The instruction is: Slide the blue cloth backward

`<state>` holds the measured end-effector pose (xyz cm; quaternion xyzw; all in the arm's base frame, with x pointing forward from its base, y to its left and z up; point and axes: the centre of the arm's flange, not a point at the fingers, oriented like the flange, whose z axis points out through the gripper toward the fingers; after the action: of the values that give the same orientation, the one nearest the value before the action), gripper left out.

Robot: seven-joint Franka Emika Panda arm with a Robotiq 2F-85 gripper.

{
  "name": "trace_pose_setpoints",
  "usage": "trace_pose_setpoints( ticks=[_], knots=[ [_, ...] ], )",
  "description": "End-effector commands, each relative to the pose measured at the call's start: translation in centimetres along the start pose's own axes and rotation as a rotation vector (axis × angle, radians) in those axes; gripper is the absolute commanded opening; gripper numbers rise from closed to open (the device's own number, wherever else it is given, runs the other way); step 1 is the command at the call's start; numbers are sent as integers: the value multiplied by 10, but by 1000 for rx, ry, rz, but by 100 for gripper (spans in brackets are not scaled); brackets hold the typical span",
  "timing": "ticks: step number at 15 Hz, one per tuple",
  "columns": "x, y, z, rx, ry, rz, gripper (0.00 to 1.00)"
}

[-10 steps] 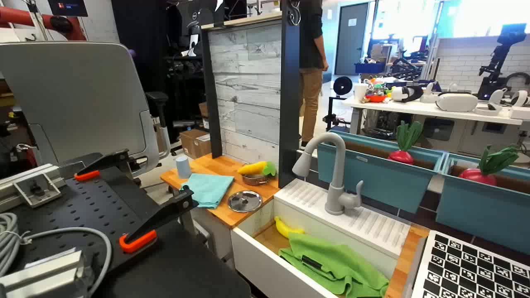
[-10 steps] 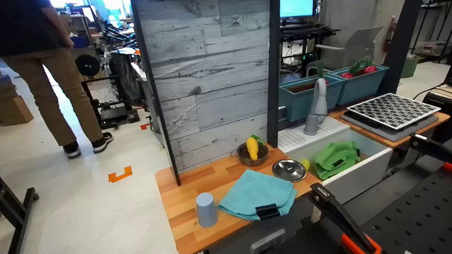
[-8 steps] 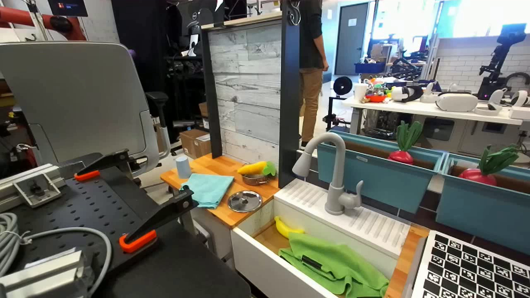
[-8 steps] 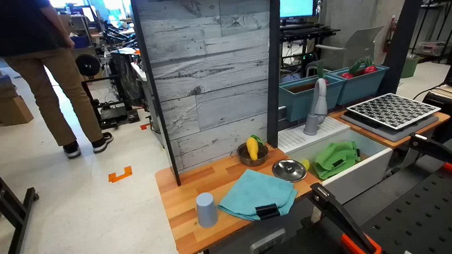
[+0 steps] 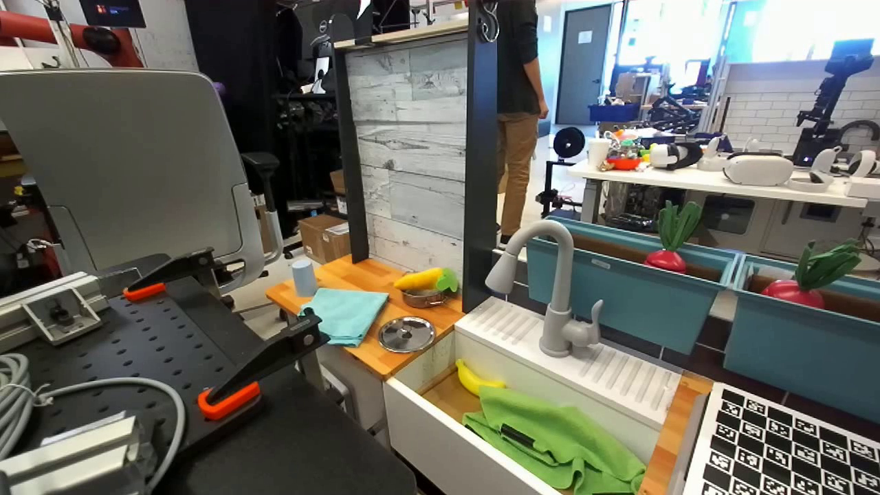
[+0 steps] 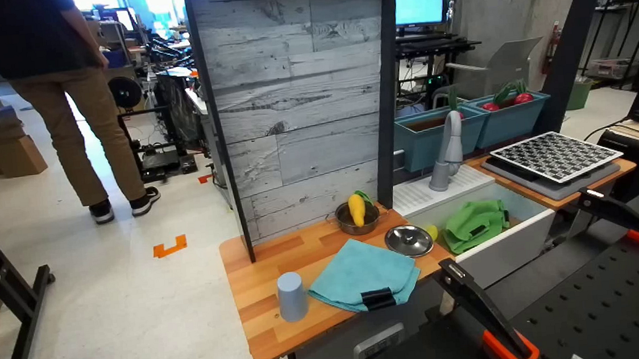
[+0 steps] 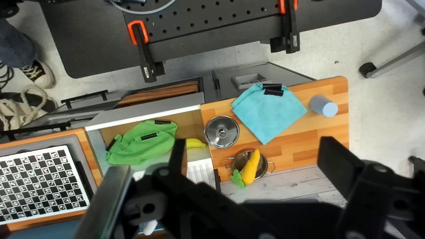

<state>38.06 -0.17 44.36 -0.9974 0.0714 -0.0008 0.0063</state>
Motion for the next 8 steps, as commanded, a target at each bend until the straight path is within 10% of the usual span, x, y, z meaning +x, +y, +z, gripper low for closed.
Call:
trace_pose_setpoints(
  ticks=[1,8],
  knots=[
    [15,-9,12,-13,12,9,100],
    [60,-48,84,-34,37,20,100]
  ],
)
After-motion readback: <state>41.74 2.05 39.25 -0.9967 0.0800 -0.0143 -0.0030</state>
